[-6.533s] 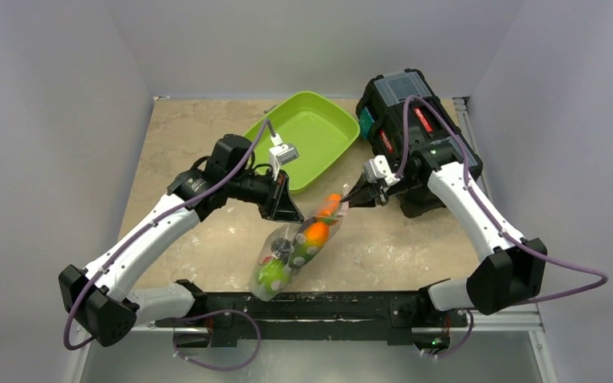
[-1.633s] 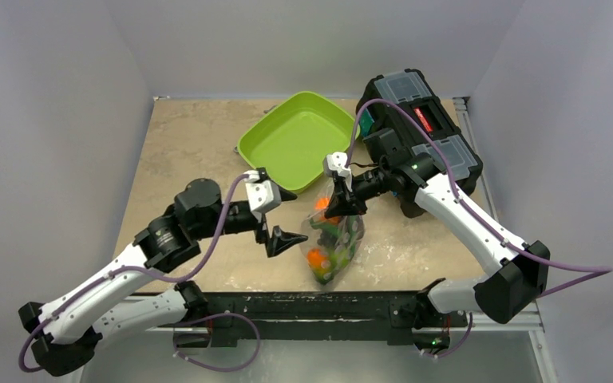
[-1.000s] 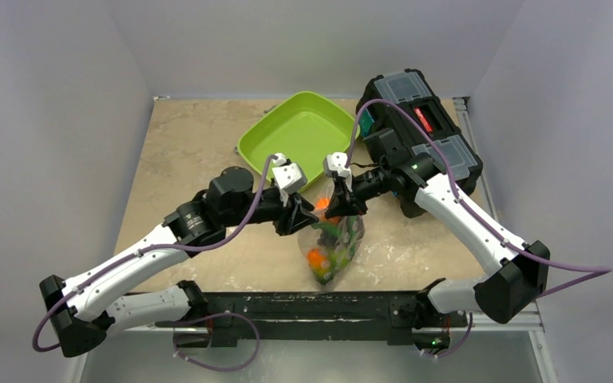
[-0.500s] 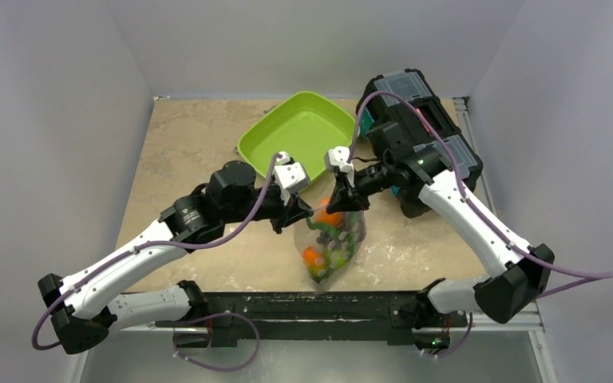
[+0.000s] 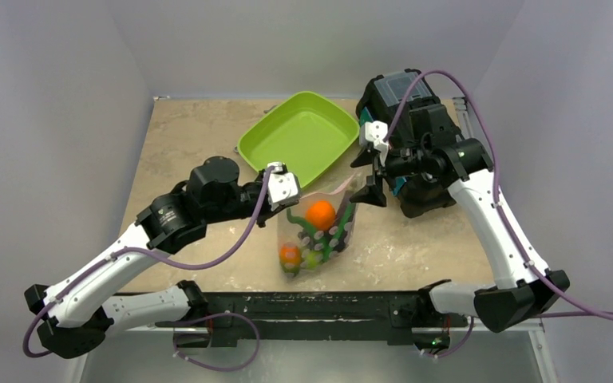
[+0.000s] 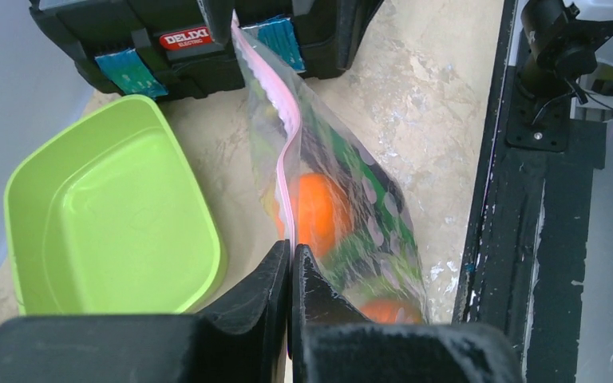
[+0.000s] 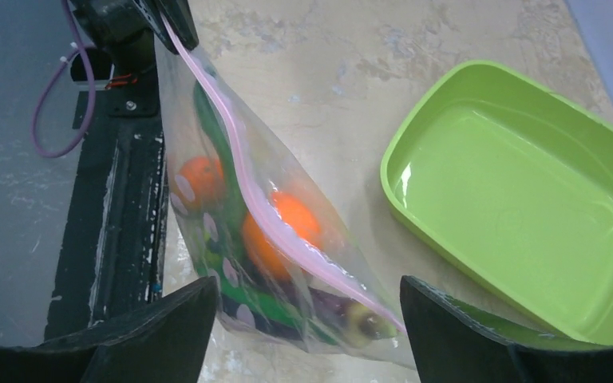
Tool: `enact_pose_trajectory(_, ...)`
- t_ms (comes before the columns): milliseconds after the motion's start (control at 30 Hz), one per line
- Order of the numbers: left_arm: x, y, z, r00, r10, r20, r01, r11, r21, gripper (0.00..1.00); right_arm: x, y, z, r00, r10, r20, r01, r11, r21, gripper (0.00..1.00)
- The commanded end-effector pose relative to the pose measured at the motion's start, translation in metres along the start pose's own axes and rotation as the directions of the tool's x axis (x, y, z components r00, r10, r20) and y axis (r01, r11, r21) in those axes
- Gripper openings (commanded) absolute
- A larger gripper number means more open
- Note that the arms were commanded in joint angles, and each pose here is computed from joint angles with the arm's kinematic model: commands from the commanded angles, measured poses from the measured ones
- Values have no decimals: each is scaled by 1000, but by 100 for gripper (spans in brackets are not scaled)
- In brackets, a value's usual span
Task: Open the zip-top bag and remove the fake food
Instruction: Pick up the zipper food storage bag at the center of the board.
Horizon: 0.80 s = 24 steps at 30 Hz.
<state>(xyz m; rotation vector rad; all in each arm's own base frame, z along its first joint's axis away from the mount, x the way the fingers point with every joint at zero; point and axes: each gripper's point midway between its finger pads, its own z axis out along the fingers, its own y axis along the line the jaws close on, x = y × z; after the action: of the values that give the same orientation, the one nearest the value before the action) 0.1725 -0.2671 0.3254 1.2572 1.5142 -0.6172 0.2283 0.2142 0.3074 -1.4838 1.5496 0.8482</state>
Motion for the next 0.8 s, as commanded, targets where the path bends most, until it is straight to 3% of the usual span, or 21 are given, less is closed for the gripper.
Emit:
enact_pose_trajectory(0,-26,7,-18,992,103,68,-102,995,-19,0,-3,-11,-15,999,-34,-3,34,994,102,86)
enact_pose_trajectory(200,-23,11,-26,994,89,59,-87,996,-37,0,-6,-24,-37,996,-89,-4,88,981,173,91)
enact_pose_trajectory(433,-14,4,-34,995,66,76,-64,998,-26,0,26,-33,-27,997,-70,-33,74,985,154,91)
enact_pose_trajectory(767,1,-3,-40,996,30,80,-27,999,-31,0,47,-11,11,984,-125,130,137,987,-87,91)
